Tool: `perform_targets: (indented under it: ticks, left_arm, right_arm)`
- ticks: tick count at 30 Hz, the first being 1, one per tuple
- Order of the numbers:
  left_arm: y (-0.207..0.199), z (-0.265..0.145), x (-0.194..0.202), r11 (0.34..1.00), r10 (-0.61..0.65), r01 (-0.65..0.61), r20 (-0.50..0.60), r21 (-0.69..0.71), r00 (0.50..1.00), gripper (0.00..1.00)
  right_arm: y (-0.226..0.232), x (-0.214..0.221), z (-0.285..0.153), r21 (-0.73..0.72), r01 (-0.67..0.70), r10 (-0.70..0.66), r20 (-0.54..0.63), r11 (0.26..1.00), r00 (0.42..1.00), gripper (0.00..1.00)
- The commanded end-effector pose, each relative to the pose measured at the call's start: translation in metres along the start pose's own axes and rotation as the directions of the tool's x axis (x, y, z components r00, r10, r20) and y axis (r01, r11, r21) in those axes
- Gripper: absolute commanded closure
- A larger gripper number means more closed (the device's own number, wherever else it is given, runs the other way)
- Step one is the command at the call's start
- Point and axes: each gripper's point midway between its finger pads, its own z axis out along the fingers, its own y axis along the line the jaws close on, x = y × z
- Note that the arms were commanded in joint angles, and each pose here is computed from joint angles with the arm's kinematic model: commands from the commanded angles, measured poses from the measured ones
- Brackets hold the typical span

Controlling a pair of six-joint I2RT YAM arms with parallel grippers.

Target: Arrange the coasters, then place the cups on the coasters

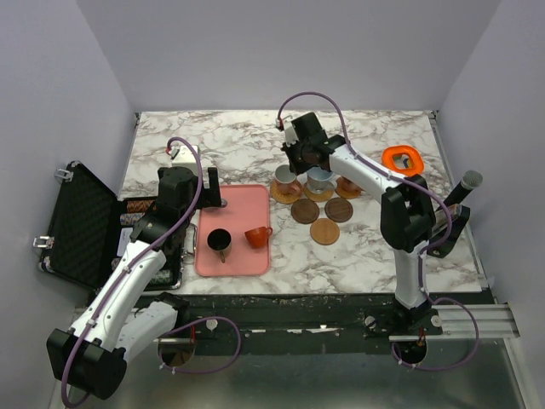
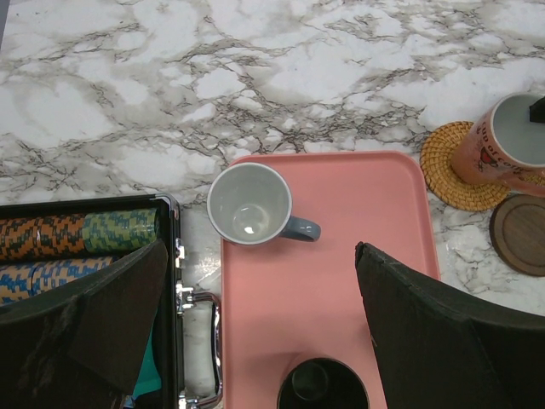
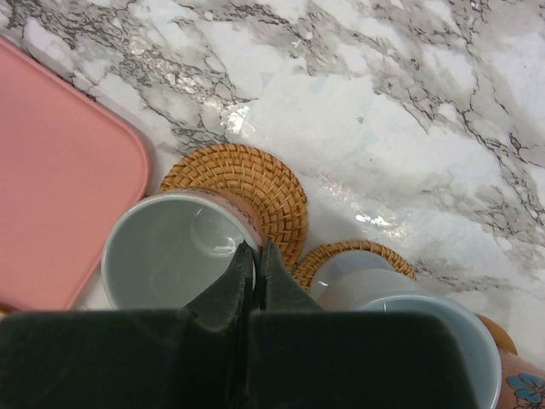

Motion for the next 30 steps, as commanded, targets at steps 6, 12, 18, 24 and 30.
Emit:
perform_targets:
  ticks: [6,12,18,24,30]
  left_arm:
    - [0.0,0.0,0.004,1.0,0.015,-0.014,-0.016,0.01,1.0,0.01]
    - [0.0,0.0,0.004,1.0,0.014,-0.014,-0.015,0.013,1.0,0.01]
    - [-0.001,0.0,0.004,1.0,0.015,-0.014,-0.017,0.018,1.0,0.01]
    - [-0.001,0.001,0.006,1.0,0.018,-0.017,-0.023,0.018,1.0,0.01]
    - [-0.002,0.002,0.006,1.0,0.018,-0.017,-0.027,0.019,0.999,0.01]
  right_arm:
    - [-0.009,-0.011,0.008,0.019,0.005,-0.006,0.024,1.0,1.0,0.99]
    - [-0.011,-0.006,0.01,0.028,0.007,-0.007,0.009,1.0,1.0,0.99]
    - [-0.014,0.002,0.015,0.043,0.01,-0.009,-0.017,0.999,1.0,0.99]
    - [-0.016,0.003,0.017,0.049,0.013,-0.012,-0.026,0.999,1.0,0.94]
    - [-0.016,0.002,0.017,0.05,0.017,-0.016,-0.029,0.999,0.999,0.84]
